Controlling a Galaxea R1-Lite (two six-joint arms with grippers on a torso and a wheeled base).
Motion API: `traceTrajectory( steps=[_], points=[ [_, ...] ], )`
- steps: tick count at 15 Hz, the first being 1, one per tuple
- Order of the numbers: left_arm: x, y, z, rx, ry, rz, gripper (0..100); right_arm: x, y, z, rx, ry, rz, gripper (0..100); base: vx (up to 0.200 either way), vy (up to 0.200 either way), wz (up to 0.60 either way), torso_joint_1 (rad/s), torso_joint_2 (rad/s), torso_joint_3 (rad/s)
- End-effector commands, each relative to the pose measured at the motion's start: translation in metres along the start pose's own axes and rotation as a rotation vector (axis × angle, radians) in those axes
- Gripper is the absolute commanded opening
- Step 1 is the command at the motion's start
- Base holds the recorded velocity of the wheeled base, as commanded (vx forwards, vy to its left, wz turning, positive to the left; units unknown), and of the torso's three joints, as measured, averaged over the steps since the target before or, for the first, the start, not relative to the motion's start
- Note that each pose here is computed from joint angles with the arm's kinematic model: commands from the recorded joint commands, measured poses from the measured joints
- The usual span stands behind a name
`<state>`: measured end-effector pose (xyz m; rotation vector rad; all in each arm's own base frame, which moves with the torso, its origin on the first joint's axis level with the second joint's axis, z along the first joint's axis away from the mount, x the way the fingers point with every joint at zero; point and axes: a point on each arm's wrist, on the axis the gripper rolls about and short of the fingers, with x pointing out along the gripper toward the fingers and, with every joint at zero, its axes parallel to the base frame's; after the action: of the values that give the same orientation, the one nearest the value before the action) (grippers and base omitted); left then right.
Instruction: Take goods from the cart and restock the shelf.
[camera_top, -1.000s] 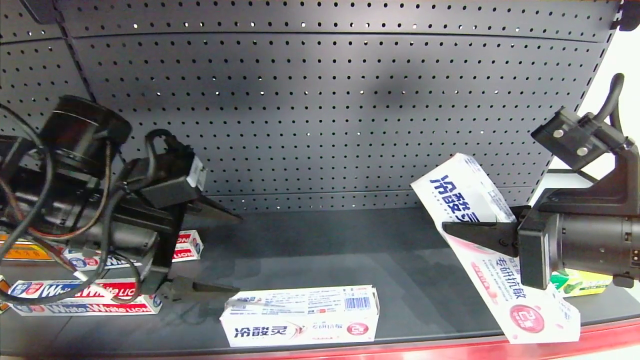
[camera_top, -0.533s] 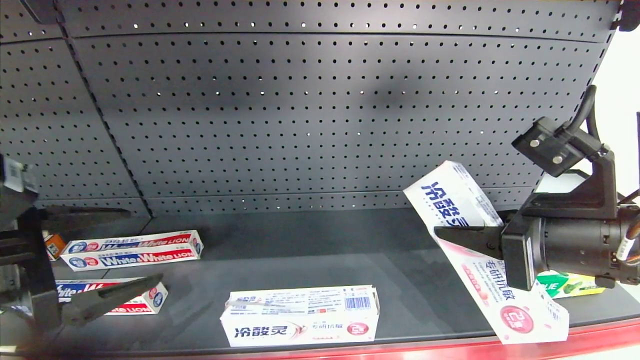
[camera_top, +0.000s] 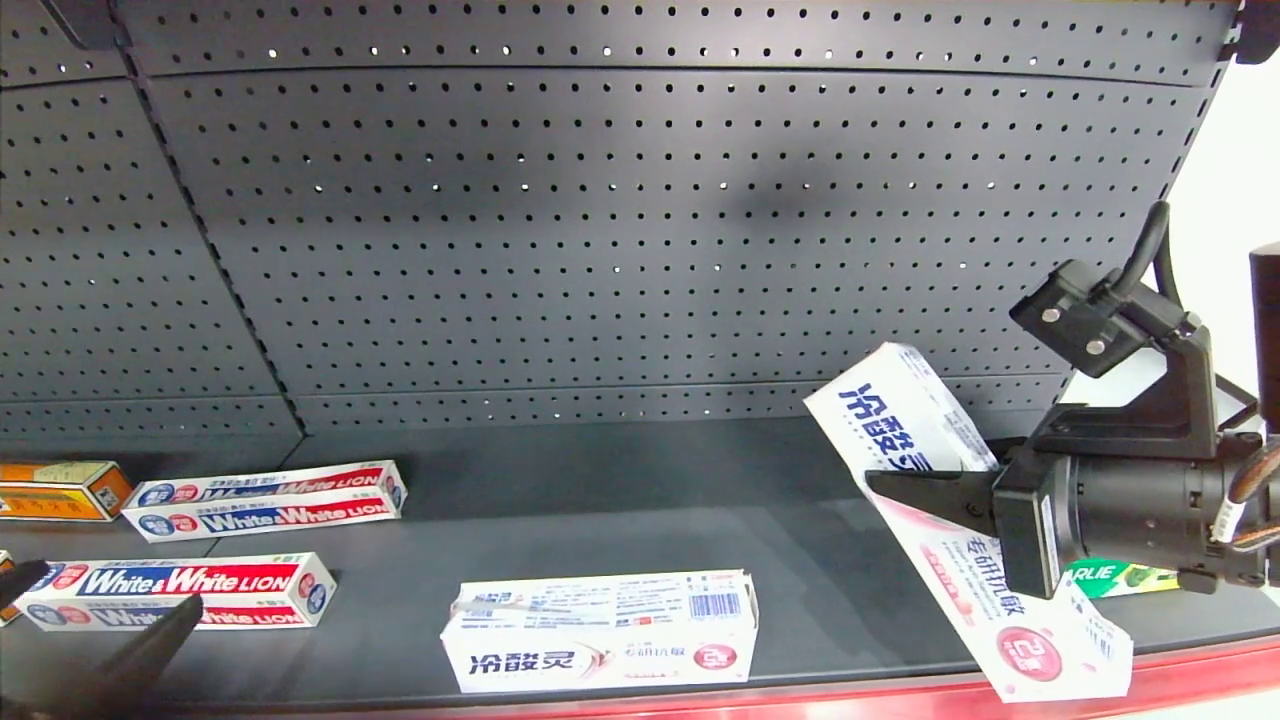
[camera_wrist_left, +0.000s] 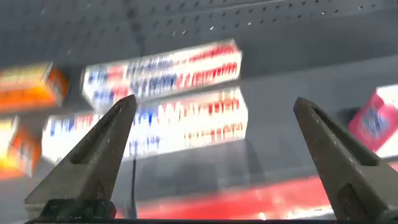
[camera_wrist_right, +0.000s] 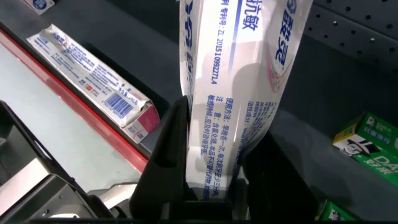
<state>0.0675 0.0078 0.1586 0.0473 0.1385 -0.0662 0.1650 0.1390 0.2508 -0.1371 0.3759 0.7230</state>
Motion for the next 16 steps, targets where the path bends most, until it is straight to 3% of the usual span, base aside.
traceTrajectory(
  steps=[1, 6, 8, 10, 13, 16],
  points=[
    [-0.03, -0.01, -0.036, -0.025, -0.056, 0.044, 100, 0.002, 0.0, -0.005, -0.002, 0.01, 0.002, 0, 0.0, 0.0, 0.0, 0.0, 0.0, 0.0],
    [-0.054, -0.018, -0.066, -0.037, -0.02, 0.077, 100, 0.009, 0.001, -0.008, -0.003, 0.029, 0.008, 0, 0.0, 0.0, 0.0, 0.0, 0.0, 0.0],
    [-0.062, -0.02, -0.079, -0.042, 0.001, 0.15, 100, 0.009, 0.001, -0.009, -0.004, 0.032, 0.009, 0, 0.0, 0.0, 0.0, 0.0, 0.0, 0.0],
    [-0.071, -0.022, -0.091, -0.038, -0.017, 0.214, 100, 0.009, 0.001, -0.009, -0.002, 0.032, 0.007, 0, 0.0, 0.0, 0.0, 0.0, 0.0, 0.0],
    [-0.072, -0.02, -0.091, -0.048, -0.022, 0.308, 100, 0.01, 0.001, -0.01, -0.002, 0.038, 0.007, 0, 0.0, 0.0, 0.0, 0.0, 0.0, 0.0],
    [-0.071, -0.02, -0.092, -0.032, -0.04, 0.301, 100, 0.011, 0.002, -0.013, -0.004, 0.032, 0.011, 0, 0.0, 0.0, 0.0, 0.0, 0.0, 0.0]
  ],
)
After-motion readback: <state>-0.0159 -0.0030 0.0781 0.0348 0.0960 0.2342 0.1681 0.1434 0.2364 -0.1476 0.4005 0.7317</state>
